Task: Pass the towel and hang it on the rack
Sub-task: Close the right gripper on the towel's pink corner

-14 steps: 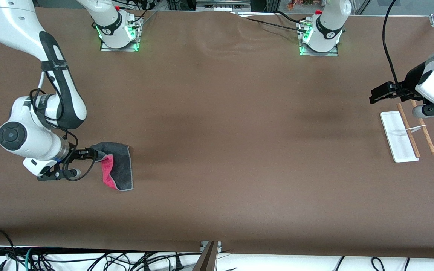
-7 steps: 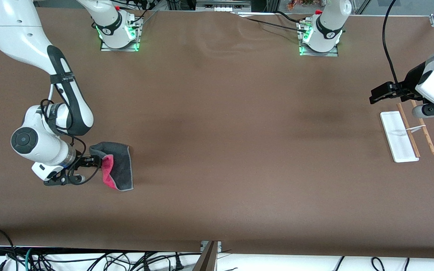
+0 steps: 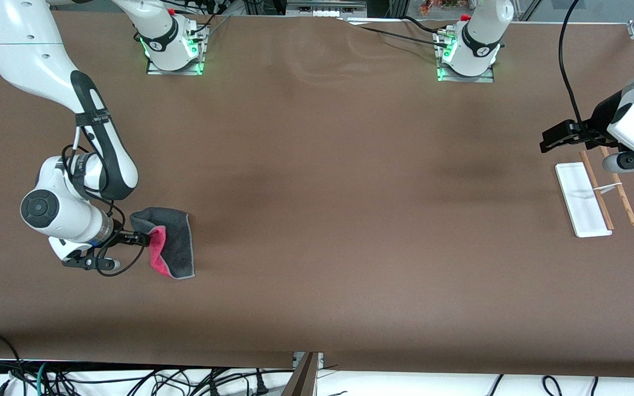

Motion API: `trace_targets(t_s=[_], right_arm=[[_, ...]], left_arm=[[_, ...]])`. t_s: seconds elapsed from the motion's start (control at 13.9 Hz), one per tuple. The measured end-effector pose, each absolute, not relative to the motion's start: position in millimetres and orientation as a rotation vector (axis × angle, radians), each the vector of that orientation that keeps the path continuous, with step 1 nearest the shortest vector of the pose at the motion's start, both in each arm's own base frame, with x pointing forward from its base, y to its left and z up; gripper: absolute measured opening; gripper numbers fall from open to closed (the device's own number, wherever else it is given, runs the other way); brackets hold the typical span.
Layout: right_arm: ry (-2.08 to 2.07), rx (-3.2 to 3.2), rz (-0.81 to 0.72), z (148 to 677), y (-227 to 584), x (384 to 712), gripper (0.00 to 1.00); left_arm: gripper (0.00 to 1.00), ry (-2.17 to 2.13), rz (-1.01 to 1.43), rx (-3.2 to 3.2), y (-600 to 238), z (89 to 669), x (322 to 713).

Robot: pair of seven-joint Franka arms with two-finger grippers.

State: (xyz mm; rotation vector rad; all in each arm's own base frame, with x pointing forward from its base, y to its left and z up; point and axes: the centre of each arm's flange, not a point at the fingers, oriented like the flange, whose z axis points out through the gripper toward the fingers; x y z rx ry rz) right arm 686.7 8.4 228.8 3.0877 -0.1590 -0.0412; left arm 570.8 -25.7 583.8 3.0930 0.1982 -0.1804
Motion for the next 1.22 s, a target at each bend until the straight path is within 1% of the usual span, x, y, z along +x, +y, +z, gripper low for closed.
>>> trace_targets(t_s=[0.22,0.43,0.72,0.93,1.22], right_arm=[[-0.202,3.074,-0.126,223.7,-2.3,680.2,1.0],[-0.227,3.069,-0.144,221.2,-4.9,677.9,1.0],[-0.238,3.071,-0.122,222.5,-3.9,679.6,1.0],[-0.236,3.08,-0.046,226.6,-2.6,685.2,1.0],[-0.232,3.08,-0.053,221.3,-1.3,683.7,1.0]], left_arm=[[1.0,0.197,-0.178,3.093,-26.0,584.0,571.0],[1.0,0.193,-0.17,3.093,-27.7,585.6,571.3],[1.0,0.19,-0.167,3.093,-28.6,586.4,571.4],[1.0,0.19,-0.166,3.093,-28.6,586.5,571.4],[1.0,0.19,-0.166,3.093,-28.6,586.6,571.4]])
